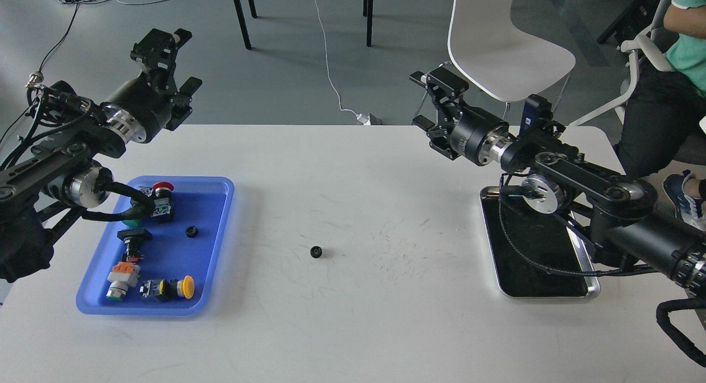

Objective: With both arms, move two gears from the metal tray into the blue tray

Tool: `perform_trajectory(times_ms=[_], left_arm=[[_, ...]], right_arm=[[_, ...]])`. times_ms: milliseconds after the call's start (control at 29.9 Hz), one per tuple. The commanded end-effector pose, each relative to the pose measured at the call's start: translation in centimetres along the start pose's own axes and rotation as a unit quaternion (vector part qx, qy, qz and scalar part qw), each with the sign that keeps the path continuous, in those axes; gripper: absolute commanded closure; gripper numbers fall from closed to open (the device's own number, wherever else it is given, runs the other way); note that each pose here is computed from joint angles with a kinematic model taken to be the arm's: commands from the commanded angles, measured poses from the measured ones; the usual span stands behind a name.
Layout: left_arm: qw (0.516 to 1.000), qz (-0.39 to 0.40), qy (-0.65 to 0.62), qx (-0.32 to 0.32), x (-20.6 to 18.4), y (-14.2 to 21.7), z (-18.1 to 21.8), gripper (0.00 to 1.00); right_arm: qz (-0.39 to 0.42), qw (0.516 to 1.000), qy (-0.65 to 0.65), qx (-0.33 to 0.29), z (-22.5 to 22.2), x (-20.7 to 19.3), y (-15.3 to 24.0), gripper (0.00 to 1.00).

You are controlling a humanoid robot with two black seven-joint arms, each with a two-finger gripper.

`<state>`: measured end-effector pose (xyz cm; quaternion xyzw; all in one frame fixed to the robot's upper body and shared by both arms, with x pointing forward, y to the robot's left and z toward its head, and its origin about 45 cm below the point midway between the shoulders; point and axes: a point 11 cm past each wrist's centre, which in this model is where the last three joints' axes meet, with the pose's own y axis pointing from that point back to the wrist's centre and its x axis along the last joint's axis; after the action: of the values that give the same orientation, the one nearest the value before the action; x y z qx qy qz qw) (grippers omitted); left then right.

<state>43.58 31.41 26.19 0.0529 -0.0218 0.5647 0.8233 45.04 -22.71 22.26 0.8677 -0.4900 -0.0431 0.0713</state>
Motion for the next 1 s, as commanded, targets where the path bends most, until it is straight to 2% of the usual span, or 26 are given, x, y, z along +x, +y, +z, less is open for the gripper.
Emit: perform_trajectory(times_ms=[0,201,435,735,869,969], left_arm=[[0.997,-0.05,-0.055,0.011,-2.1,1.3,0.0,0.03],[0.963,-0.154,-0.223,0.014,-6.7,4.5,-0.3,0.03],[0.882,-0.258,-0.393,0.009,-10.9,7.5,-4.2,0.03],[0.753,-0.343,-0.554,-0.086,-18.3,7.0,-7.6,0.03],[0.695,-0.353,-0.616,-0.111,-19.9,6.4,-9.3,0.03],[0.679,-0.352,-0.636,-0.105,-20.3,5.9,-11.7,0.03]], right_arm=[[0.054,0.998,-0.028,0.012,0.2,5.9,4.1,0.04],[0.094,0.991,-0.088,0.034,0.5,10.3,7.8,0.04],[0.119,0.972,-0.192,0.062,3.0,12.5,10.0,0.03],[0.12,0.964,-0.224,0.076,6.0,12.0,12.0,0.03],[0.12,0.964,-0.225,0.077,6.0,12.0,12.0,0.03],[0.117,0.964,-0.225,0.076,6.1,11.8,12.0,0.03]])
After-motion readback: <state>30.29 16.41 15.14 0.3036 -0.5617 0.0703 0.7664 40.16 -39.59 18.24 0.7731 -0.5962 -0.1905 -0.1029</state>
